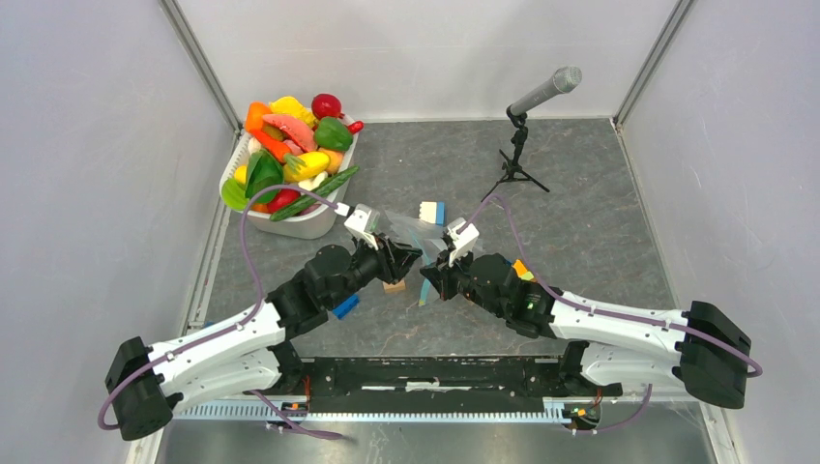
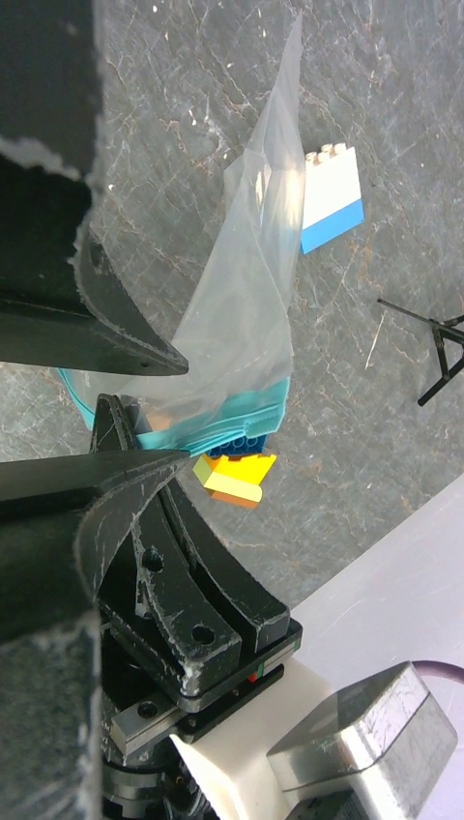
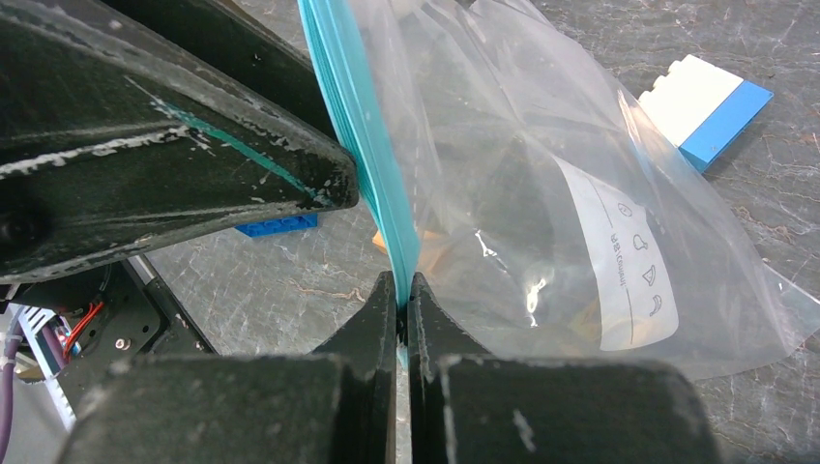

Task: Place the food in the zip-top bag and seal the zipper
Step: Open the zipper of the food storage bag.

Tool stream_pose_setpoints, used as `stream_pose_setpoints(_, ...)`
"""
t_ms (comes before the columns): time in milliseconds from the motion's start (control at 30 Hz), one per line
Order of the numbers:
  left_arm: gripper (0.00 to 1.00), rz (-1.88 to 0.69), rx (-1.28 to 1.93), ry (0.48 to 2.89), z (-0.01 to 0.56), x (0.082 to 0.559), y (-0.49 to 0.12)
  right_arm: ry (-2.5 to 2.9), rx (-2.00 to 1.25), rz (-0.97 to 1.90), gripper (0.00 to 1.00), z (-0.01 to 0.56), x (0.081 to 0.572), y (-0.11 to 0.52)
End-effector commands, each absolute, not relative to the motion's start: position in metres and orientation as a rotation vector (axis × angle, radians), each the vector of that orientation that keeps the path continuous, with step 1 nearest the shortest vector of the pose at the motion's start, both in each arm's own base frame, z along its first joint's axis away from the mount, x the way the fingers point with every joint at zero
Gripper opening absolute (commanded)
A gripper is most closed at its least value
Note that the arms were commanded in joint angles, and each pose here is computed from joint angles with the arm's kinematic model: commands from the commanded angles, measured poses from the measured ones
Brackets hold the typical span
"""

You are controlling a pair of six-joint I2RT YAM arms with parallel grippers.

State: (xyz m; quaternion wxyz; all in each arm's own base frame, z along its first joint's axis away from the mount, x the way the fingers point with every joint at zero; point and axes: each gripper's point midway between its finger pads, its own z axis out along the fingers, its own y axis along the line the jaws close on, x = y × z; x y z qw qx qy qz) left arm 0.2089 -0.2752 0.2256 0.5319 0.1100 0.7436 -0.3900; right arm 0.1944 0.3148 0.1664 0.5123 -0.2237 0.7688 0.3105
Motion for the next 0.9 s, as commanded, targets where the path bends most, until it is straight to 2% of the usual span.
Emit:
stream_pose_setpoints(0, 0.4, -0.928, 0.191, 1.739, 0.235, 0.219, -0.273, 1.799, -0.524, 0.785, 0.0, 0.181, 0.195, 0.321)
stream_pose_setpoints(300, 0.42, -0.934, 0.192, 1.728, 0.241, 0.221, -0.277, 1.801, -0.54, 0.79, 0.0, 0.178, 0.193, 0.321)
stream_pose_setpoints(433, 0.39, -0.924, 0.185, 1.74, 0.236, 0.222, -0.276, 1.796, -0.544, 0.792, 0.0, 0.179, 0.192, 0.321)
stream_pose_setpoints(867, 0.38, -0.865, 0.146, 1.759, 0.234, 0.23, -0.27, 1.755, -0.619, 0.758, 0.0, 0.18, 0.191, 0.32)
